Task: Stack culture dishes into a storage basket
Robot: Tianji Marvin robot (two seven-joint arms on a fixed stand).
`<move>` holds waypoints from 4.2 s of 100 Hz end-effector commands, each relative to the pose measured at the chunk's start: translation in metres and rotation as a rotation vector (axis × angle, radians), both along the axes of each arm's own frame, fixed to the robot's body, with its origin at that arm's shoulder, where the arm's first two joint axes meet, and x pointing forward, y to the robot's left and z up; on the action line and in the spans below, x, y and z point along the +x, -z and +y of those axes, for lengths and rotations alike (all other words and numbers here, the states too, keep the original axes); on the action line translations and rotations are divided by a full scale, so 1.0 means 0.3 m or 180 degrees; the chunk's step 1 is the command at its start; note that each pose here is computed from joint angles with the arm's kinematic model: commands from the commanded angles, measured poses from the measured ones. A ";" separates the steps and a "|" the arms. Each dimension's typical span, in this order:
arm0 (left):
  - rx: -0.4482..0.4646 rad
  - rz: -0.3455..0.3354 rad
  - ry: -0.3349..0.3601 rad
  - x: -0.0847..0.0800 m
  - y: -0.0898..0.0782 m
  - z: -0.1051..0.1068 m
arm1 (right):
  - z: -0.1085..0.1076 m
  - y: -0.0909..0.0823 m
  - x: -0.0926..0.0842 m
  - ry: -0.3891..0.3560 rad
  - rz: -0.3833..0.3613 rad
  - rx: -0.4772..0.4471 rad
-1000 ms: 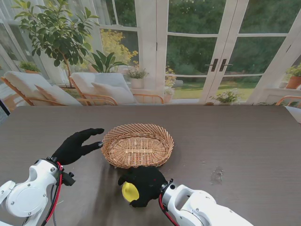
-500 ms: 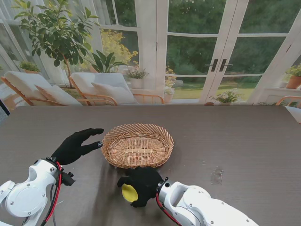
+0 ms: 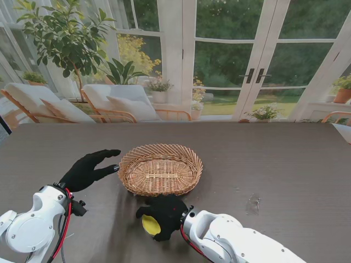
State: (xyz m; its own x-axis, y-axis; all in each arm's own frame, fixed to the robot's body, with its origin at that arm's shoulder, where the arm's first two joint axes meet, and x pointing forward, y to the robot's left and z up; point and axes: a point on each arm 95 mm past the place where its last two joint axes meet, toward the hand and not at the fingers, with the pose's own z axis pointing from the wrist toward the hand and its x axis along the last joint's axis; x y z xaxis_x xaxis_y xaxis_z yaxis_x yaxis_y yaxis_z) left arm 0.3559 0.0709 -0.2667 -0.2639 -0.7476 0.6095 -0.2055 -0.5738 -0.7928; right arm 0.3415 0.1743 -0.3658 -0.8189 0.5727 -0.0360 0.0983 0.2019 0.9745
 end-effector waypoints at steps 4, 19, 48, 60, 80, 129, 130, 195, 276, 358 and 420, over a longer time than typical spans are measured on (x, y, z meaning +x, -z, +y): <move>-0.0002 0.0045 0.0041 -0.006 0.003 -0.007 | 0.004 0.014 0.005 -0.0006 0.0030 -0.0086; -0.0002 0.0051 0.0037 -0.006 0.003 -0.007 | 0.004 0.019 0.013 -0.0001 0.0037 -0.0115; 0.0013 0.0064 0.0039 -0.005 0.004 -0.007 | 0.003 0.019 0.013 -0.0024 0.0060 -0.0138; 0.0011 0.0062 0.0033 -0.005 0.004 -0.007 | 0.003 0.026 0.012 -0.0035 0.0066 -0.0159; 0.0010 0.0066 0.0038 -0.004 0.004 -0.008 | 0.005 0.034 0.005 -0.0051 0.0067 -0.0162; 0.0010 0.0073 0.0050 -0.002 0.006 -0.009 | 0.015 0.057 0.001 -0.0052 0.0073 -0.0187; 0.0010 0.0073 0.0050 -0.002 0.006 -0.009 | 0.016 0.057 0.001 -0.0051 0.0073 -0.0187; 0.0004 0.0073 0.0053 -0.002 0.006 -0.009 | 0.030 0.080 0.005 -0.0034 0.0102 -0.0300; -0.0008 0.0074 0.0049 -0.006 0.005 -0.005 | 0.010 0.126 0.008 0.0035 0.0317 -0.0359; -0.0002 0.0088 0.0065 -0.004 0.007 -0.006 | -0.007 0.175 -0.012 0.0115 0.0388 -0.0245; -0.0005 0.0080 0.0047 -0.008 0.005 -0.003 | -0.024 0.212 -0.024 0.0105 0.0488 -0.0296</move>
